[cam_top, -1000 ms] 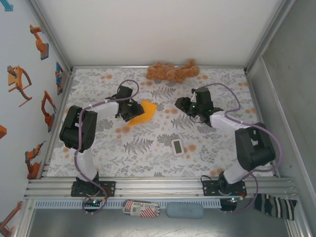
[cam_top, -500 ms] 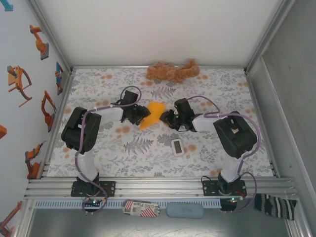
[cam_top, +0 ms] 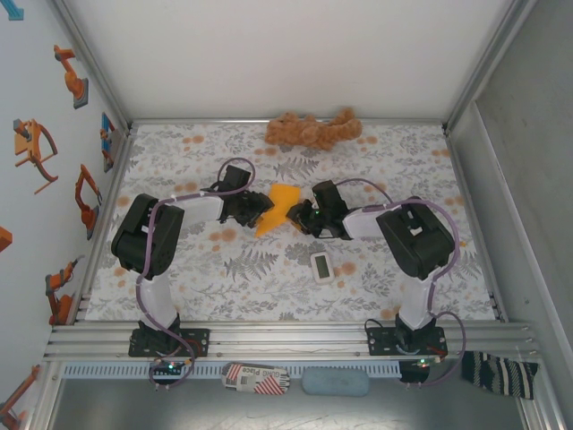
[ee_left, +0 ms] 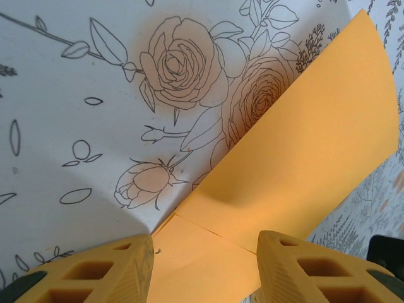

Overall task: Fold a paper plane with a square sheet of paper (pick it up from the middle)
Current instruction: Move the paper to the center of the table, then fold the wing for the fifth time at the center of the table.

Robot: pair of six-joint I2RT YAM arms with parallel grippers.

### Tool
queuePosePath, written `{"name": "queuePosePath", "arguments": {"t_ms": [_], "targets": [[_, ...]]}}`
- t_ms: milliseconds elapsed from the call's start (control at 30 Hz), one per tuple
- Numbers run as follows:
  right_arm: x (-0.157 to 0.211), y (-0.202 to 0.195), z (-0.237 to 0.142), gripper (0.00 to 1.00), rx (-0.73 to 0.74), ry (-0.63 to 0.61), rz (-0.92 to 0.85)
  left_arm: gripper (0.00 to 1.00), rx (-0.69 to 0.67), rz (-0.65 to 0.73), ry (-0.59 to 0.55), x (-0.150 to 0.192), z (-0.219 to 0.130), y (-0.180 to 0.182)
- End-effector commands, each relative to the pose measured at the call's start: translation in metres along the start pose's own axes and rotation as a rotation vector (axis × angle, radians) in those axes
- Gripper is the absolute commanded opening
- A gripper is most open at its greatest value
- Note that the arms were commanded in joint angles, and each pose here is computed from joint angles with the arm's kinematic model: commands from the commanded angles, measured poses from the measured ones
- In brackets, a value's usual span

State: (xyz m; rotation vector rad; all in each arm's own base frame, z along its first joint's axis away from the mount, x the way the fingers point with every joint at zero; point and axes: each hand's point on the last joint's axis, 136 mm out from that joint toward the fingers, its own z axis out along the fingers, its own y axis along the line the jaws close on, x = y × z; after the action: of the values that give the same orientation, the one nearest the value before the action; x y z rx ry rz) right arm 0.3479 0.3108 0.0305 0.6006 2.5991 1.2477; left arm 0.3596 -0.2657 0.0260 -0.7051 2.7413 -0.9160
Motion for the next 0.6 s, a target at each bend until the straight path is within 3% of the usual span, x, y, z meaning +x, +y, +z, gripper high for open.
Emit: {"name": "queuePosePath", "arguments": {"t_ms": [0,567], "targets": [[-0.004,0.011,0.005,0.28,-0.03,-0.01,0.001,0.48,-0.088,-0.039,0.055,0.018,0.007,0.029],[-0.017,0.013,0.008,0.16,-0.006,-0.052,0.01,0.48,-0.076,-0.036,0.054,0.014,0.004,0.027]]}}
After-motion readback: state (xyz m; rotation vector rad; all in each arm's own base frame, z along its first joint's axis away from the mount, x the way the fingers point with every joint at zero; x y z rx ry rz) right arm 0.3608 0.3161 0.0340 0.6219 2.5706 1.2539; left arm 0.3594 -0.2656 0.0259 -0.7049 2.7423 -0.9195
